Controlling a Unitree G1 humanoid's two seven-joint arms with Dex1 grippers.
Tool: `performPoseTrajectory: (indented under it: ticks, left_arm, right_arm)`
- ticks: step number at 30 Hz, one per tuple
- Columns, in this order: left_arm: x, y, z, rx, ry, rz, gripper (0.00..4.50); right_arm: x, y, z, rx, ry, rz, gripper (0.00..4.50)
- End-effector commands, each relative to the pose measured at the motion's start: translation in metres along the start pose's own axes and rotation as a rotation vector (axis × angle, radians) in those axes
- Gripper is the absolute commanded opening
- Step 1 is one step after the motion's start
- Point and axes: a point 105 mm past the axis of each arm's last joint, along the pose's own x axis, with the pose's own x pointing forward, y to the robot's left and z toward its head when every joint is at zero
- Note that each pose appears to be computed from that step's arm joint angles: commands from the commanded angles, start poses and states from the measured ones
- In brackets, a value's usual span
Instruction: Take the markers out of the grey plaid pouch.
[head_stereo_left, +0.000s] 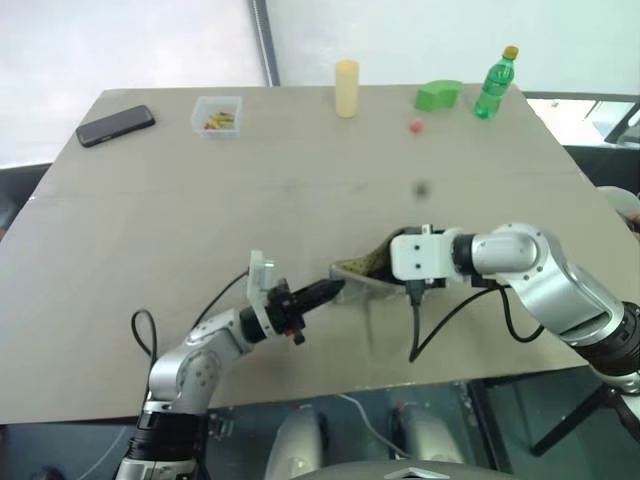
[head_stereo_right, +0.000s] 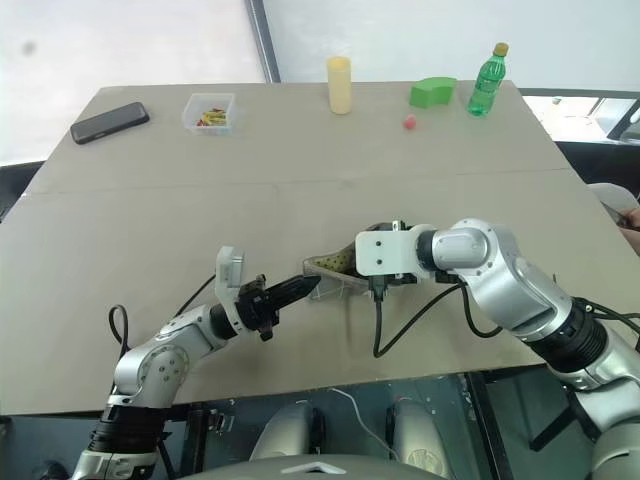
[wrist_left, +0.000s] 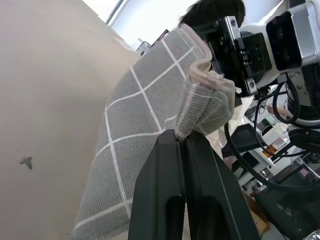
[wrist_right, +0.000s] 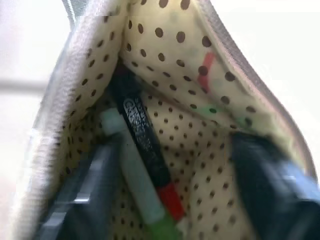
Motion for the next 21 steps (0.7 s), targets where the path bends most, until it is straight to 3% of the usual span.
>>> performPoseTrajectory:
  ticks: [1, 9, 18, 20, 21]
  left_arm:
    - [-0.003, 0.003, -0.004, 0.019, 0.026, -0.003, 0.00]
    - [-0.002, 0.007, -0.004, 0.004, 0.021, 0.000, 0.00]
    - [-0.001, 0.010, 0.005, -0.045, -0.029, 0.028, 0.00]
    - [0.000, 0.010, 0.007, -0.045, -0.036, 0.032, 0.00]
    - [0.000, 0.010, 0.008, -0.044, -0.036, 0.033, 0.00]
  right_arm:
    - [-0.014, 0.006, 0.001, -0.006, 0.027, 0.031, 4.12]
    - [-0.007, 0.002, 0.001, -0.003, 0.022, -0.015, 4.12]
    - [0.018, 0.013, -0.016, -0.035, 0.069, 0.030, 4.12]
    - [0.021, 0.016, -0.018, -0.039, 0.077, 0.050, 3.60]
    - [0.022, 0.018, -0.020, -0.045, 0.085, 0.062, 3.60]
